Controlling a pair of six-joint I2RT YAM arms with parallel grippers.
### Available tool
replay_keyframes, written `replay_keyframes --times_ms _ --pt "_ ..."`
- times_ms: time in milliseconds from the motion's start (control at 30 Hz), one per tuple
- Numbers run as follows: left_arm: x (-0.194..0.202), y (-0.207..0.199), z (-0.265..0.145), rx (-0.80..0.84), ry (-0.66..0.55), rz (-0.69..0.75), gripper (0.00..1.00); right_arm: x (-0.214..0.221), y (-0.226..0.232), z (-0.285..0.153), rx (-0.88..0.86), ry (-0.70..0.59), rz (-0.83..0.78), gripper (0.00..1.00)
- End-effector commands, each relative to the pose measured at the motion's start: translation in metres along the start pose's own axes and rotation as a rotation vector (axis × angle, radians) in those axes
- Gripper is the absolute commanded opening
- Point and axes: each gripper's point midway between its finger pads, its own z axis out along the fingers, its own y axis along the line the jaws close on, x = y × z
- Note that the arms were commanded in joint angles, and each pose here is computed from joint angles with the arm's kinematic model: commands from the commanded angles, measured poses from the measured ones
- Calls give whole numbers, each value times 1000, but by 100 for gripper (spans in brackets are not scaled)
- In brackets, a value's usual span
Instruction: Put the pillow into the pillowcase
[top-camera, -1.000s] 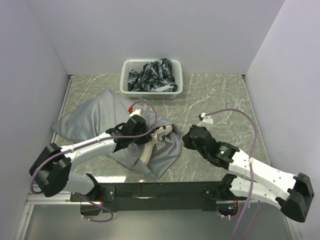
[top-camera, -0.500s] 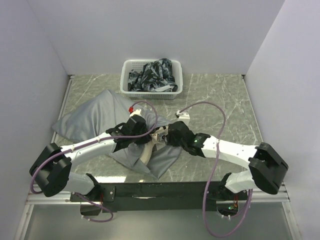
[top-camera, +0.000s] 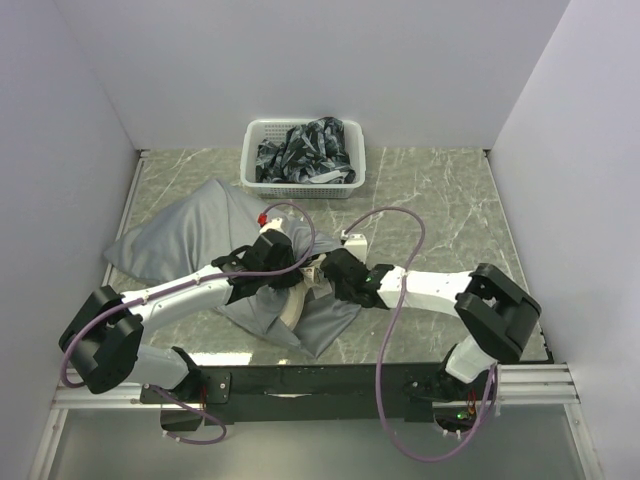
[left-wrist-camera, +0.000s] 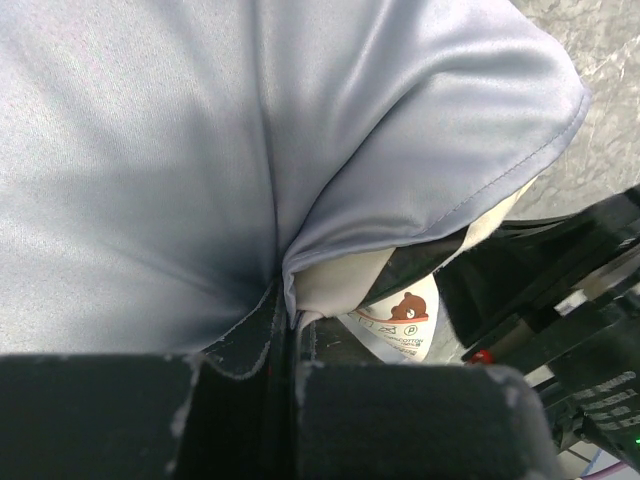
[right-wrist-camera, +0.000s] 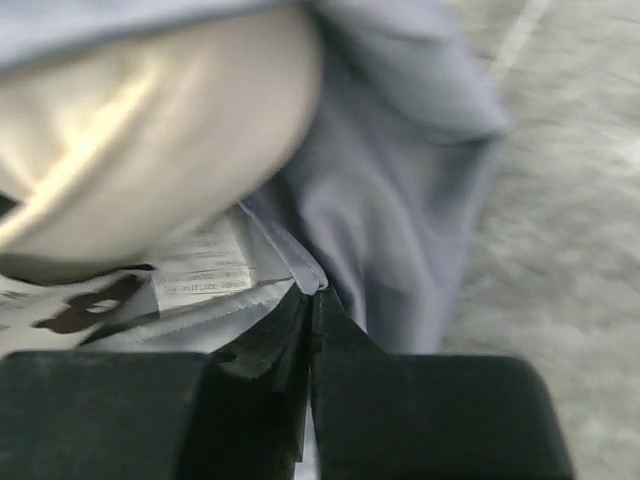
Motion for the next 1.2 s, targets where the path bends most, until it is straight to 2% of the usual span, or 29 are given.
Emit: replay_keyframes --times_ms 0,200,300,500,600,800,933,1000,1067,1100,1133,1167 --pt "22 23 1 -75 84 1 1 -35 -26 -24 115 -107 85 0" --pt "42 43 1 -107 118 -3 1 -51 -77 -58 144 -171 209 0" --pt "50 48 2 -106 136 -8 1 -63 -86 -77 127 -215 240 0" --pt "60 50 9 -110 171 -4 1 -93 -83 -120 45 -307 288 0" --pt "64 49 18 -121 188 1 1 -108 -70 -153 -71 -368 305 0" --pt "52 26 33 -105 176 13 1 -101 -36 -175 -256 -322 270 0" --pt "14 -9 33 -65 113 32 1 -67 -26 -144 -236 -217 214 0" --pt "5 -15 32 -69 102 54 10 -56 -22 -130 -229 -184 201 0" --pt "-8 -32 27 -34 86 66 25 -52 -21 -126 -227 -175 194 0" --pt "-10 -35 23 -24 83 78 33 -49 -26 -122 -200 -165 187 4" --pt "-11 -36 18 -23 86 83 47 -47 -29 -120 -178 -161 178 7" --pt "-16 -40 7 -1 69 85 51 -48 -37 -118 -137 -173 176 10"
